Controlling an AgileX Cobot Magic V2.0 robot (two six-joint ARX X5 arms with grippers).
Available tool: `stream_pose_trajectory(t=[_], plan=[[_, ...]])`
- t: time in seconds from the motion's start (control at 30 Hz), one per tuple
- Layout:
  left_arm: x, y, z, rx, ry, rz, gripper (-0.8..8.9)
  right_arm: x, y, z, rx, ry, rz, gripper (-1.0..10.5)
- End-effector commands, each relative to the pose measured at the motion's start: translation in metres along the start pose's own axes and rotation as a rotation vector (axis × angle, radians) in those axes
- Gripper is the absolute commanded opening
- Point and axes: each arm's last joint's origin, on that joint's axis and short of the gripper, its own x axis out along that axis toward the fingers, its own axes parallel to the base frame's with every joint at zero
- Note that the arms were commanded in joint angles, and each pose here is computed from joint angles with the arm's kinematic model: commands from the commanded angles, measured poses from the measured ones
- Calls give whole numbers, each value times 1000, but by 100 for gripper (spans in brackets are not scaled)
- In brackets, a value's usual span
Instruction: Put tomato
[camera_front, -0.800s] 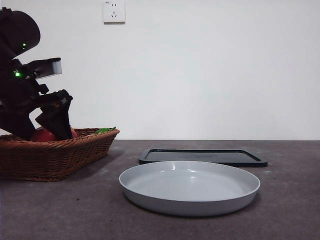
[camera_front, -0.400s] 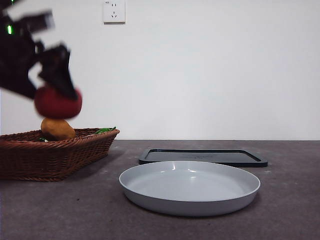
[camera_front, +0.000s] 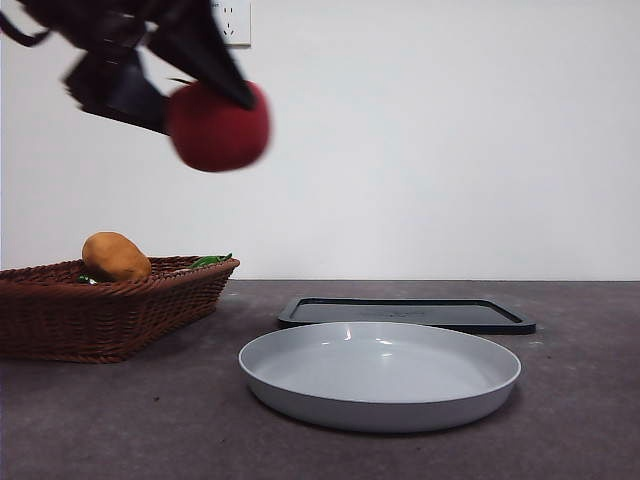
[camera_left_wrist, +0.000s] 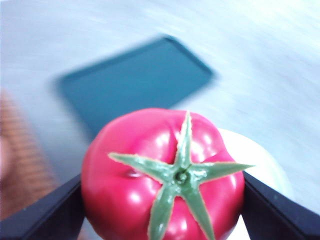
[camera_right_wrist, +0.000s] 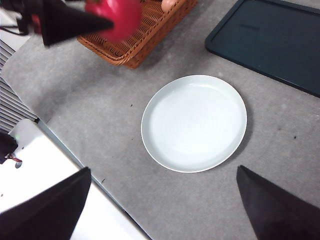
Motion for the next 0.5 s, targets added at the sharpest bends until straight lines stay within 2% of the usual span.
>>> stream_pose_trajectory(t=[0.03,0.2,0.5], plan=[[19,-13,1,22,24,-57,302,-2,2,4,-5,-17,4,464],[57,-32,-11,58,88,-135,302,-2,2,4,-5,-16,4,464],[120,-49,-43,96,176,-166,302,-2,2,4,-3,-13,5,464]])
